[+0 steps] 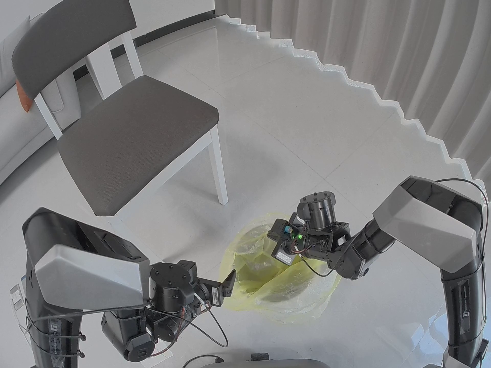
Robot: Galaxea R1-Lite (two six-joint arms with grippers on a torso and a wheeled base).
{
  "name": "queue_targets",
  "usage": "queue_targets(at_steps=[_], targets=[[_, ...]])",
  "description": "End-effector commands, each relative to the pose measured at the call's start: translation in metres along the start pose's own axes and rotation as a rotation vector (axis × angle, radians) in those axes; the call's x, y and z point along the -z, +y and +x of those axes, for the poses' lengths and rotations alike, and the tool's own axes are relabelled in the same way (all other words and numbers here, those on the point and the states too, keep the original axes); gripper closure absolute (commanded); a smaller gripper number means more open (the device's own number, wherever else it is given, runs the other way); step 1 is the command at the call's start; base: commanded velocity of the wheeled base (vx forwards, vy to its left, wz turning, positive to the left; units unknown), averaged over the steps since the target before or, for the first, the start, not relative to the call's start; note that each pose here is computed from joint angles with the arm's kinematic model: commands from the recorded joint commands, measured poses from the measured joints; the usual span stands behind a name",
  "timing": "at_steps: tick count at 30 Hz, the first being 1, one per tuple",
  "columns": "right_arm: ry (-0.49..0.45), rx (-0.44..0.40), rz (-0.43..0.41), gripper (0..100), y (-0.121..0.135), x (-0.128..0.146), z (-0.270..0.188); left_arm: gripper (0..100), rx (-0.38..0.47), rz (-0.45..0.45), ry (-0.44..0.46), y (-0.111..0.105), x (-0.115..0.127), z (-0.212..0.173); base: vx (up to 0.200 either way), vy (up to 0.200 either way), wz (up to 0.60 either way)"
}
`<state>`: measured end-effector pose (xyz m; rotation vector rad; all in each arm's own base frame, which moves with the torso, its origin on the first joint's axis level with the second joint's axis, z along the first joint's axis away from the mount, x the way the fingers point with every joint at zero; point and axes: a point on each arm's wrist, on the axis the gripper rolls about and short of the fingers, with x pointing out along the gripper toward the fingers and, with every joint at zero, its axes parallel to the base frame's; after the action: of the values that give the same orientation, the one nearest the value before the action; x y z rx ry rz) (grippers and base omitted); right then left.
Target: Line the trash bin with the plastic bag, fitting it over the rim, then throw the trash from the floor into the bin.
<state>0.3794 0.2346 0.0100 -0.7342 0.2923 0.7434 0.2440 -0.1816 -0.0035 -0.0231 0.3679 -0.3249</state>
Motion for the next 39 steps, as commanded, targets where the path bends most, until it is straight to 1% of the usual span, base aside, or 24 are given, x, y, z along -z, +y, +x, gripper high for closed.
queue_targets(at_steps=[1,6,11,15,20,25,26,29,31,35,36,37,39], targets=[[-0.039,0.040,-0.008,100,-0.012,-0.020,-0.006,0,-0.005,-0.009,-0.020,0.001,-0.003,-0.001,0.000,0.000,0.00],[-0.053,0.057,-0.013,100,-0.025,-0.031,-0.001,0,-0.013,-0.009,-0.020,0.002,-0.004,-0.003,0.000,0.000,0.00],[-0.059,0.076,-0.014,100,-0.035,-0.034,0.018,0,-0.026,-0.008,-0.014,0.003,-0.002,-0.004,0.000,0.000,0.00],[-0.036,0.076,-0.006,100,-0.044,-0.031,0.033,0,-0.027,-0.008,-0.011,0.003,-0.002,-0.005,0.000,0.000,0.00],[-0.011,0.070,0.001,100,-0.044,-0.017,0.053,0,-0.030,-0.031,-0.006,0.004,0.000,-0.004,0.000,0.000,0.00],[0.005,0.057,0.003,100,-0.039,-0.010,0.062,0,-0.029,-0.029,-0.001,0.003,0.001,-0.005,0.000,0.000,0.00],[0.019,0.053,0.007,100,-0.039,-0.004,0.066,0,-0.031,-0.029,0.000,0.004,0.001,-0.005,0.000,0.000,0.00],[0.017,0.060,0.009,100,-0.040,-0.001,0.071,0,-0.031,-0.030,0.001,0.004,0.002,-0.005,0.000,0.000,0.00],[0.009,0.067,0.008,100,-0.041,-0.002,0.071,0,-0.031,-0.030,0.001,0.004,0.002,-0.005,0.000,0.000,0.00],[-0.034,0.086,-0.001,100,-0.044,-0.017,0.065,0,-0.031,-0.030,0.001,0.004,0.002,-0.005,0.000,0.000,0.00],[-0.038,0.089,-0.002,0,-0.046,-0.019,0.064,0,-0.031,-0.030,0.001,0.004,0.002,-0.005,0.000,0.000,0.00],[-0.050,0.093,-0.002,0,-0.047,-0.025,0.060,0,-0.031,-0.033,-0.002,0.004,0.001,-0.005,0.000,0.000,0.00],[-0.053,0.094,-0.001,0,-0.047,-0.028,0.057,0,-0.030,-0.042,-0.002,0.004,0.001,-0.006,0.000,0.000,0.00]])
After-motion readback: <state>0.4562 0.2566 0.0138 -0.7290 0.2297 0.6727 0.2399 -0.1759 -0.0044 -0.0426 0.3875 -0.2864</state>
